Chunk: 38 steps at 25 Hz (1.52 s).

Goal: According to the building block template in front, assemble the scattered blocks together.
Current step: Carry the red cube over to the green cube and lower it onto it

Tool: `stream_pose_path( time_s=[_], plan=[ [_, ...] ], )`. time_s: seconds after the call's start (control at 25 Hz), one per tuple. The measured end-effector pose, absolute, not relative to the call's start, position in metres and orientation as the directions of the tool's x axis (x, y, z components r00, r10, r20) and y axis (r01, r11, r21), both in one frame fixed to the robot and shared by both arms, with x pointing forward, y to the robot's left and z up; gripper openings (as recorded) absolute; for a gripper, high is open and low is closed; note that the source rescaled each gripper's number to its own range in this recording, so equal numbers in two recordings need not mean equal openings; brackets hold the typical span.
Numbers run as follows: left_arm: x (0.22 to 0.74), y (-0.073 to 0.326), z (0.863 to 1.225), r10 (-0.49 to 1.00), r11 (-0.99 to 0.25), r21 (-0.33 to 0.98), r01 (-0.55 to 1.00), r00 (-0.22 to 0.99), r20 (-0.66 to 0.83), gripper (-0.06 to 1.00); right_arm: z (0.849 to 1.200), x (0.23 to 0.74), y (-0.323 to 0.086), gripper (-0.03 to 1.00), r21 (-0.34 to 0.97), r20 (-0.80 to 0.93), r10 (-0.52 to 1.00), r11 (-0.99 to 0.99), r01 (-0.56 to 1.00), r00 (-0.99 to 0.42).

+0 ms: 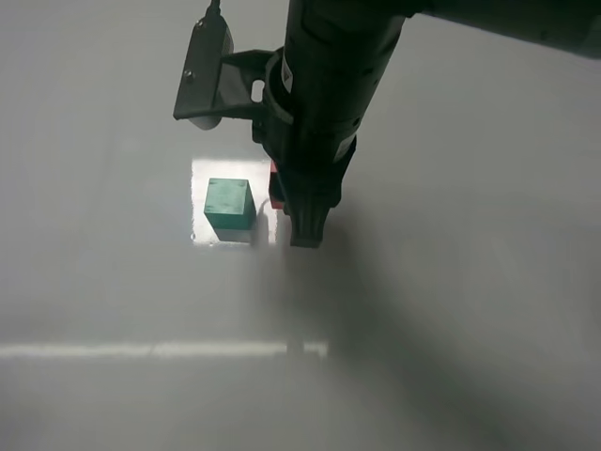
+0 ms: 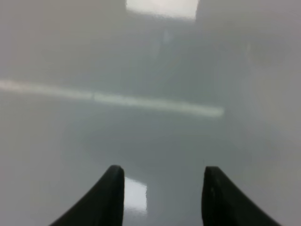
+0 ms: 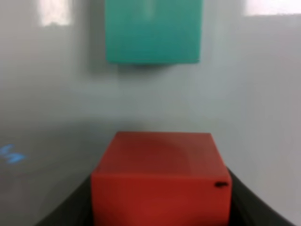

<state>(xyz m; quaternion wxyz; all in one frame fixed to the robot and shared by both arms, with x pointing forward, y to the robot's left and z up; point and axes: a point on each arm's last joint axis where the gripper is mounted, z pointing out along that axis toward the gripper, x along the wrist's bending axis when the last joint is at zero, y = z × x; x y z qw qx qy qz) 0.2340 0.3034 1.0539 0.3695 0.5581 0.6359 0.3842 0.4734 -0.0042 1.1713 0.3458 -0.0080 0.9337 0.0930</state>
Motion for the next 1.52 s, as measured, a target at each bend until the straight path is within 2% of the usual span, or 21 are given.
stream_pose_path(
  time_s=[0.56,1.52],
  plan=[
    [0.234,0.303,1.054,0.994,0.082,0.901,0.426,-0.104,-0.041,0.05,1.150,0.483,0.012,0.18,0.142,-0.626,0.030,0.987,-0.076,-0.779],
    [0.234,0.303,1.054,0.994,0.081,0.901,0.426,-0.104,-0.041,0.05,1.156,0.485,0.020,0.18,0.221,-0.627,0.079,0.972,-0.081,-0.775]
  ],
)
